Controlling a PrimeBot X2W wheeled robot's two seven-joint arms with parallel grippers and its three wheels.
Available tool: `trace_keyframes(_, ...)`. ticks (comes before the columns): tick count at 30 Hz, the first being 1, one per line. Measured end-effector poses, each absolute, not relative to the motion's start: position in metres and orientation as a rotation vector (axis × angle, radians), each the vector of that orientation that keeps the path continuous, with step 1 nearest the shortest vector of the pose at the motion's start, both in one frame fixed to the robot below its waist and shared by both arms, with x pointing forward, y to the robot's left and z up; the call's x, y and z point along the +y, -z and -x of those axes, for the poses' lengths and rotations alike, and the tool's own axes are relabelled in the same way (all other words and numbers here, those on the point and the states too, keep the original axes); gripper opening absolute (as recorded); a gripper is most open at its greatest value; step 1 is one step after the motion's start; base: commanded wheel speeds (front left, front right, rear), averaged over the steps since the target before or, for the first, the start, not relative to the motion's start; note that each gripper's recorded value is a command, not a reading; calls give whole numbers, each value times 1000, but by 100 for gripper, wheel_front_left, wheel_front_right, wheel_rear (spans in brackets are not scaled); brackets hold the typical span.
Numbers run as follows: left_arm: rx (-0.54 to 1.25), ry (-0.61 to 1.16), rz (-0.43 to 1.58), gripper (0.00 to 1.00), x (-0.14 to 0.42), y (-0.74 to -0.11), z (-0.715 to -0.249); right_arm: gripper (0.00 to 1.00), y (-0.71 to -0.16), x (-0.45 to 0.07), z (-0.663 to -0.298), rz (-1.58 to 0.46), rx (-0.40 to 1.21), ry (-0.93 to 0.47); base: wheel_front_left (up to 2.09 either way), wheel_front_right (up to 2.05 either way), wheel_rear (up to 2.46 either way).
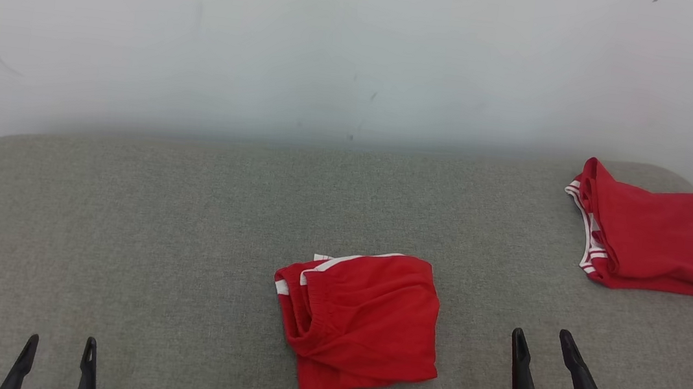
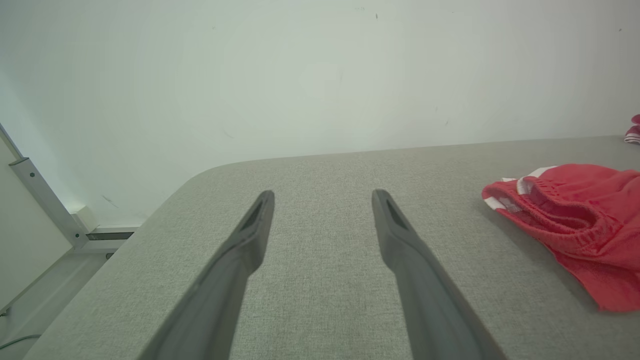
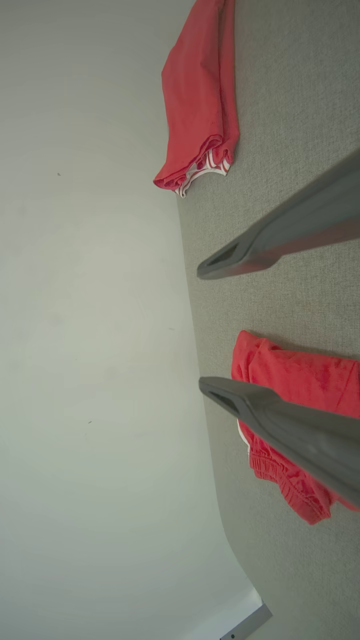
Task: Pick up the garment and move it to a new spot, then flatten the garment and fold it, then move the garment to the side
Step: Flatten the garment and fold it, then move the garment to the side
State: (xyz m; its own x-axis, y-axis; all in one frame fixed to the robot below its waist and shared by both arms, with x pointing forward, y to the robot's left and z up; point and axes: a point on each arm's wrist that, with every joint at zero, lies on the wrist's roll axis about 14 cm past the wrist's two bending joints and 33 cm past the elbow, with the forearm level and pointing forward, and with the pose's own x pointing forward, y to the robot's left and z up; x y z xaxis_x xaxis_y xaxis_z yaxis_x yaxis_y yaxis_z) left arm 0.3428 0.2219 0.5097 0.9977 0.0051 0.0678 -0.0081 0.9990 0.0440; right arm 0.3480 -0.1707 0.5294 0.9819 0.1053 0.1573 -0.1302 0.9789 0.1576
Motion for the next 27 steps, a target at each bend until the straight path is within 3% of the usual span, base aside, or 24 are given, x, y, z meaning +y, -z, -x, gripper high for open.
trace_keyframes(12, -64, -10, -44, 100, 221, -509, -342, 100, -532, -158, -366, -144, -128, -168, 0, 0, 0)
trace_keyframes(27, -55, -16, -23, 100, 217, -506, -348, 100, -462, -123, -431, -77, 185, -255, 0, 0, 0)
